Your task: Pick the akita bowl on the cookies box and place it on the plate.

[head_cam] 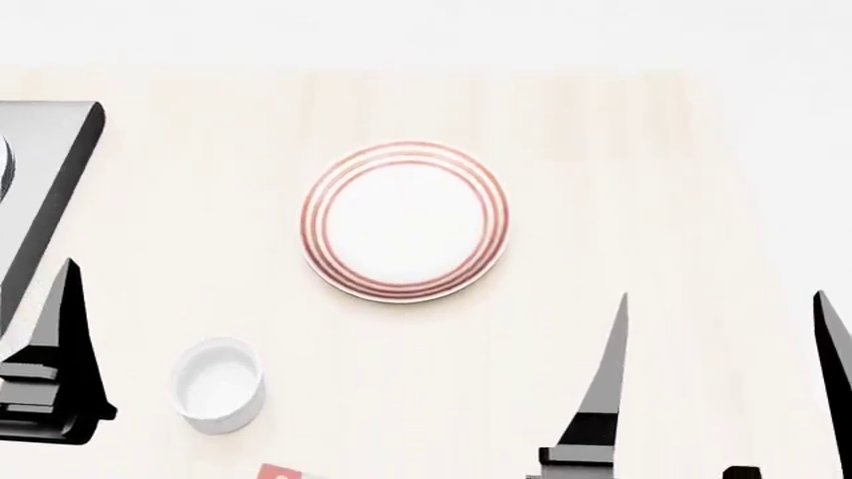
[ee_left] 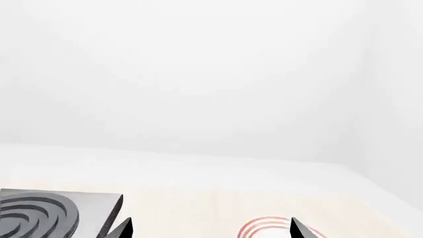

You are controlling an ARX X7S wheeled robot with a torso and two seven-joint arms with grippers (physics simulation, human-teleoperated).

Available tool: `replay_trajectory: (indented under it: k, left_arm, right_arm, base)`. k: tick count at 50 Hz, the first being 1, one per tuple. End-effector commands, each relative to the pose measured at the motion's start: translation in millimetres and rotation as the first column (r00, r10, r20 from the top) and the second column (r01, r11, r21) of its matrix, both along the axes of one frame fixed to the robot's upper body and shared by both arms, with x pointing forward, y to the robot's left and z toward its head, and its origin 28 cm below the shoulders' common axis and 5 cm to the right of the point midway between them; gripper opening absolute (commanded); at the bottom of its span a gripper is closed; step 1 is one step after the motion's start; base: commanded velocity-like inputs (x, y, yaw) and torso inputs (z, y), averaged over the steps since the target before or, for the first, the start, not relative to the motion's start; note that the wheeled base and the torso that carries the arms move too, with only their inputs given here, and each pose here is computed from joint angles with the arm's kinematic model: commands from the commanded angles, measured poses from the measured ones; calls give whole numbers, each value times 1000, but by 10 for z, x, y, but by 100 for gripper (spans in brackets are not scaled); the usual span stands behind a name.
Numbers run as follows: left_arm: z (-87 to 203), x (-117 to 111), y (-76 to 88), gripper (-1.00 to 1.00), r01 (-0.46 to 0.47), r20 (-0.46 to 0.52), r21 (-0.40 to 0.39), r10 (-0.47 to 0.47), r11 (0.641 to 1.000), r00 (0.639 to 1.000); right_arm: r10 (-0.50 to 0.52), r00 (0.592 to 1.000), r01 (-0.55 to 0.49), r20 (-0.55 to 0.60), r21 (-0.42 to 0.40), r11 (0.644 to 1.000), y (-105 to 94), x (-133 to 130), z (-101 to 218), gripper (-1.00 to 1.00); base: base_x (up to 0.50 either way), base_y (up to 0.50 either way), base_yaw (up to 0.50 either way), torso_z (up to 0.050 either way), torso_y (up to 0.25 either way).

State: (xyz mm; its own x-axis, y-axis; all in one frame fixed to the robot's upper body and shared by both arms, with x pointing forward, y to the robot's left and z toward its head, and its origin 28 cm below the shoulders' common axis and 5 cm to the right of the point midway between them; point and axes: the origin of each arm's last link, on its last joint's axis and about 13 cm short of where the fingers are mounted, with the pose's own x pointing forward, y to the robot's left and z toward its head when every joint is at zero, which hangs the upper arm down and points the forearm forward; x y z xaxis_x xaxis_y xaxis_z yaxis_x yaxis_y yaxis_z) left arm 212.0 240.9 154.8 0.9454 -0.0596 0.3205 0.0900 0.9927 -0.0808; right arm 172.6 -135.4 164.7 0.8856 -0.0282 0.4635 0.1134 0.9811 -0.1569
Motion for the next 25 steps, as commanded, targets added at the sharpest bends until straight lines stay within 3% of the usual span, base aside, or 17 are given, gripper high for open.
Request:
replay_trajectory:
  k: [1, 19, 25]
  left_arm:
    - [23, -13, 19, 100, -5, 22, 3, 5, 1000, 1000]
    - [26, -7, 12, 100, -4, 26, 8, 4, 1000, 1000]
    - [7, 19, 6, 100, -32, -4, 23, 32, 999, 999]
  right_arm:
    - [-20, 1000, 20, -3, -10, 1000, -49, 13, 33, 100]
    - [-8, 1000, 8, -3, -17, 1000, -40, 28, 51, 100]
    - [-1, 1000, 1, -14, -10, 1000, -46, 34, 39, 100]
  base:
    - [0, 0, 0, 4, -250]
    - [0, 0, 0, 4, -250]
    - [0, 0, 0, 1, -14]
